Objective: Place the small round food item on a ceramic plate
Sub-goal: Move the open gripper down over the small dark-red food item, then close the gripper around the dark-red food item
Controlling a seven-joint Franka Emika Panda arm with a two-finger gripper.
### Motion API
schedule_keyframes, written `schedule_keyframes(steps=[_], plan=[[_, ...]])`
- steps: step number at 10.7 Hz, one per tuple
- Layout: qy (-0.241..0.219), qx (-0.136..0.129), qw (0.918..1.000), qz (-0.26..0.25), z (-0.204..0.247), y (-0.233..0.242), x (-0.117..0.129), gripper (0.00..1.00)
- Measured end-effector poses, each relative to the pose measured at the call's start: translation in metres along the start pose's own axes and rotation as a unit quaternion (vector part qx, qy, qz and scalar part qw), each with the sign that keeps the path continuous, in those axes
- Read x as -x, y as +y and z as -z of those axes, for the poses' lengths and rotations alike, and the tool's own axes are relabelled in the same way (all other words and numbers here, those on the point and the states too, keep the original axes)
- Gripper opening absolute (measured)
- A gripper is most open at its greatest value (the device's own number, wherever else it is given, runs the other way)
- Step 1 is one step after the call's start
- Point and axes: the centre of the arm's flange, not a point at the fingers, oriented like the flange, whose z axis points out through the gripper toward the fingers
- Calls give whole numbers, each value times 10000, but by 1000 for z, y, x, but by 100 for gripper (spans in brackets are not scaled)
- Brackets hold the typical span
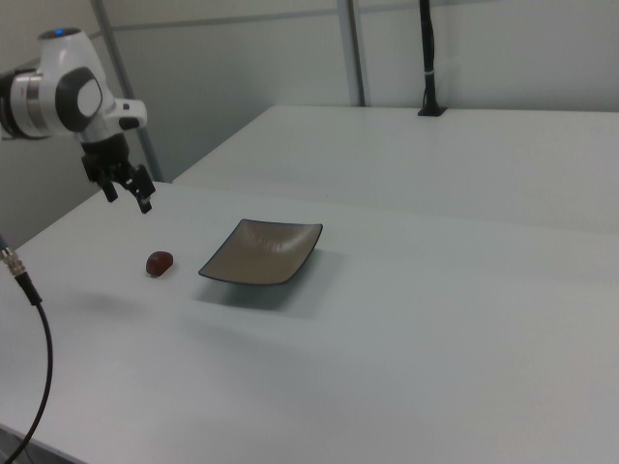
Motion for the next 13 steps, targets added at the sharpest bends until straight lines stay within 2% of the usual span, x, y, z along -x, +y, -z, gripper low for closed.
schedule_keyframes(steps=[6,10,13], plan=[[161,200,9997,40,-111,-35,-15,100],[469,241,9986,44,-158,-50,-18,100],[584,204,9981,84,-177,-52,-21,100]])
